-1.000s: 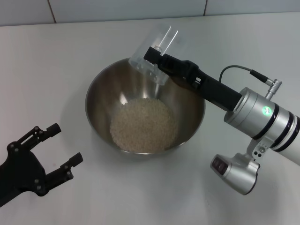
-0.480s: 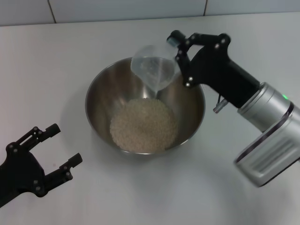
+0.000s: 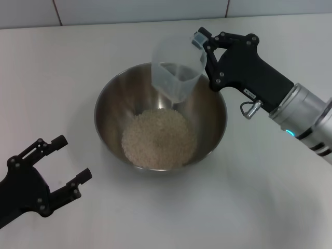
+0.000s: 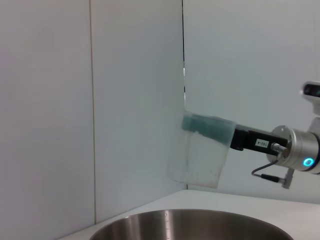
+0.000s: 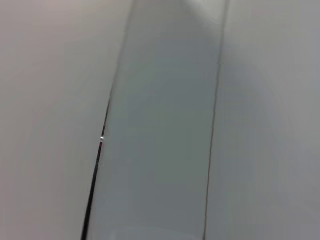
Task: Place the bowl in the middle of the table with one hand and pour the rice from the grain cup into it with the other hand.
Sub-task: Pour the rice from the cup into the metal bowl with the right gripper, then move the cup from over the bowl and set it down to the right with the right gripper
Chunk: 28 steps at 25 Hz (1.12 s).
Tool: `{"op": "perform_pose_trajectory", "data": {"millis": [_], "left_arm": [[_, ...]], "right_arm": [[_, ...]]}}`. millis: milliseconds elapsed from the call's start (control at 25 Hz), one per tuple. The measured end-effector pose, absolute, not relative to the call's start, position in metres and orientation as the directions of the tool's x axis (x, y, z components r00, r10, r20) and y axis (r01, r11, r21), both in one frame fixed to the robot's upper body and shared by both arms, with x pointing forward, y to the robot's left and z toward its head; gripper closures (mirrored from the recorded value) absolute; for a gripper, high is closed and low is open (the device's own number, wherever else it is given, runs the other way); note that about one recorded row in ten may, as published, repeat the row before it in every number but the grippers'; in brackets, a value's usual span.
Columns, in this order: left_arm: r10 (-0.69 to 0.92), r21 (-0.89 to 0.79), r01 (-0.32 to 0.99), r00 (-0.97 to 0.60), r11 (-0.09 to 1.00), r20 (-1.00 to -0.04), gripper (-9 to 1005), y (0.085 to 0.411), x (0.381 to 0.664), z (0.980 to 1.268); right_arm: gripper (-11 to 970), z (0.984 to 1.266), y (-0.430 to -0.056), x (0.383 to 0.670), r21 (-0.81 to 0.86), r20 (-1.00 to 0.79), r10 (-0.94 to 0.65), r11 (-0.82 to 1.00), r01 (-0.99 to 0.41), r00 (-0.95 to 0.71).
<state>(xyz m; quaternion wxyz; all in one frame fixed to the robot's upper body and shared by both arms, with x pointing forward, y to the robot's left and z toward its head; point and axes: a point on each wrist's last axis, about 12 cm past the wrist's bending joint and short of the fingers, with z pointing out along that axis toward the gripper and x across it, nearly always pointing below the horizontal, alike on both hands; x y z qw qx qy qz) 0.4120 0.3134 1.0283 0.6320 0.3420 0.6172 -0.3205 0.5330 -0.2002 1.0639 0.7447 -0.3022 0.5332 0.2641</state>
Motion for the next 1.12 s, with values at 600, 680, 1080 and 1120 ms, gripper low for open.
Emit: {"op": "perform_pose_trajectory", "data": {"millis": [600, 680, 1080, 1120], "left_arm": [[0.012, 0.041, 0.831, 0.041, 0.555, -0.999, 191, 0.312, 0.414, 1.029], [0.012, 0.04, 0.831, 0.041, 0.555, -0.999, 191, 0.312, 0.414, 1.029], [0.009, 0.042, 0.833, 0.045, 0.552, -0.999, 190, 0.31, 0.416, 1.03], [0.009, 0.042, 0.833, 0.045, 0.552, -0.999, 190, 0.31, 0.416, 1.03]], "right_arm": [[933, 1.056, -0.236, 0.523, -0.039, -0.96, 0.135, 0.802, -0.597, 0.245], [933, 1.054, -0.249, 0.52, -0.028, -0.958, 0.131, 0.844, -0.535, 0.256], [933, 1.044, -0.299, 0.503, -0.05, -0.961, 0.027, 0.962, -0.27, 0.276], [933, 1.044, -0.299, 0.503, -0.05, -0.961, 0.027, 0.962, -0.27, 0.276]]}}
